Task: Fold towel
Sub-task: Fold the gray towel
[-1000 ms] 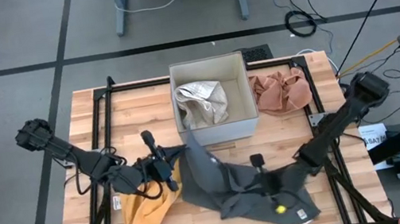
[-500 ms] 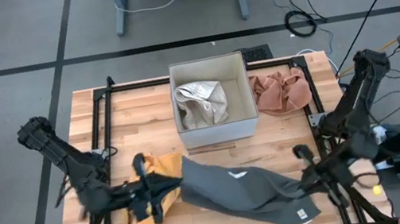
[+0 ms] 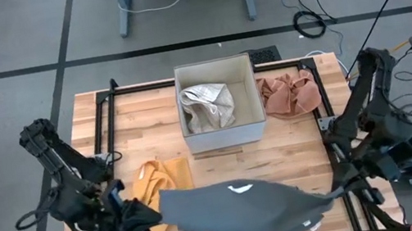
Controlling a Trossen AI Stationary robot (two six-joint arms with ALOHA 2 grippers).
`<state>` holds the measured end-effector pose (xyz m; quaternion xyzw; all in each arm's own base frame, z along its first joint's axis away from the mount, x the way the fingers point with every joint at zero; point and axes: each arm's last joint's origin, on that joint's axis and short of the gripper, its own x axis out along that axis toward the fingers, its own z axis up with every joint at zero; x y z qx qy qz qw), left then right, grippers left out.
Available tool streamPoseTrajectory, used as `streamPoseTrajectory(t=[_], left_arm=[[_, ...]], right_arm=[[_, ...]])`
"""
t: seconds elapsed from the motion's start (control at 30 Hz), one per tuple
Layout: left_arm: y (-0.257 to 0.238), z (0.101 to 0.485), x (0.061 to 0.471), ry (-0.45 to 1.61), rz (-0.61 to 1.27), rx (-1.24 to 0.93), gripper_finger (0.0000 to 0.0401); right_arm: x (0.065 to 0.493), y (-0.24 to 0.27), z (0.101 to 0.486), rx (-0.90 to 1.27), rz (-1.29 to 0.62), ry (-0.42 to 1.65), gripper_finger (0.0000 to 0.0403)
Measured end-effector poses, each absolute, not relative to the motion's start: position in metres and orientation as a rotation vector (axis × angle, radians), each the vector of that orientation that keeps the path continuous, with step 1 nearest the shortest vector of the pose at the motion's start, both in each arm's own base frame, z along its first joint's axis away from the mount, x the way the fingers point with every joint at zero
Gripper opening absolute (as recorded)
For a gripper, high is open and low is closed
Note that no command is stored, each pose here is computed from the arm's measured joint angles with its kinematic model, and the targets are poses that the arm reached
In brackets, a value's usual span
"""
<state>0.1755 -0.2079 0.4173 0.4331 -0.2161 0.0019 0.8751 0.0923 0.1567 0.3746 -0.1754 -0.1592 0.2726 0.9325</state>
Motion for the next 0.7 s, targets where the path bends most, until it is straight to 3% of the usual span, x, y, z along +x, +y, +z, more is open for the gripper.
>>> streamPoseTrajectory(t=[0.17, 0.33, 0.5, 0.7], left_arm=[[-0.199, 0.423, 0.176, -0.398, 0.154, 0.938, 0.0], [-0.175, 0.413, 0.194, 0.023, 0.46, 0.962, 0.0], [-0.161, 0.396, 0.213, 0.166, 0.502, 1.011, 0.0], [-0.137, 0.389, 0.229, 0.275, 0.612, 1.009, 0.0]], right_arm=[[0.087, 0.148, 0.396, -0.454, 0.378, -0.196, 0.0], [0.084, 0.129, 0.396, -0.499, 0.152, 0.064, 0.0], [0.075, 0.108, 0.387, -0.407, 0.094, 0.266, 0.0], [0.071, 0.098, 0.375, -0.394, 0.044, 0.356, 0.0]])
